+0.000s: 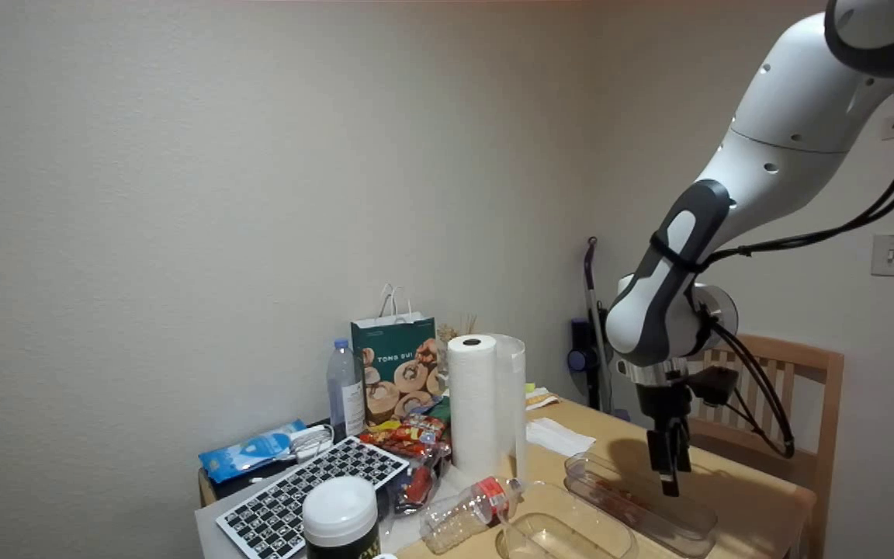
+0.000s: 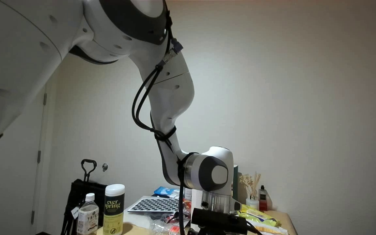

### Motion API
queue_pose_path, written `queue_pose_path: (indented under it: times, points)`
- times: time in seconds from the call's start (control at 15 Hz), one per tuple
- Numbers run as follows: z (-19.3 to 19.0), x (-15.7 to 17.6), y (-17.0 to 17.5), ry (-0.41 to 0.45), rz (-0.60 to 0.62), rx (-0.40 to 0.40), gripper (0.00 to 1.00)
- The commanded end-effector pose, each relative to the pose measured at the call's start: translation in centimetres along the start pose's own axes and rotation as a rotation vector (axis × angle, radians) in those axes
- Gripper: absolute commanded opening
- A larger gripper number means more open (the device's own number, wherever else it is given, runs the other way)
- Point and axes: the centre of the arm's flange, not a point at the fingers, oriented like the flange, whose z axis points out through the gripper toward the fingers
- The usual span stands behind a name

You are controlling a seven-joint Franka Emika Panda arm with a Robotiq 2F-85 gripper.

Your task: Pour the content from one plastic container to another

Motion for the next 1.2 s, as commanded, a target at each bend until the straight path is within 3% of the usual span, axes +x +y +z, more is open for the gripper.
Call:
queue_pose_path:
  times: [0.0,0.27,0.33,0.53,0.6,0.73,1.13]
  points:
    - [2.6,1.9,3.2,-0.052,-0.021,-0.03,1.0]
    - [4.2,3.6,5.1,-0.069,-0.018,-0.041,1.0]
    - [3.5,2.3,4.0,-0.048,-0.014,-0.034,1.0]
    - [4.4,3.1,4.5,-0.051,-0.018,-0.033,1.0]
    - [4.5,3.1,4.4,-0.047,-0.016,-0.027,0.75]
    - [4.5,3.2,4.1,-0.044,-0.025,-0.022,0.67]
    - [4.3,3.3,3.9,-0.035,-0.023,-0.019,0.26]
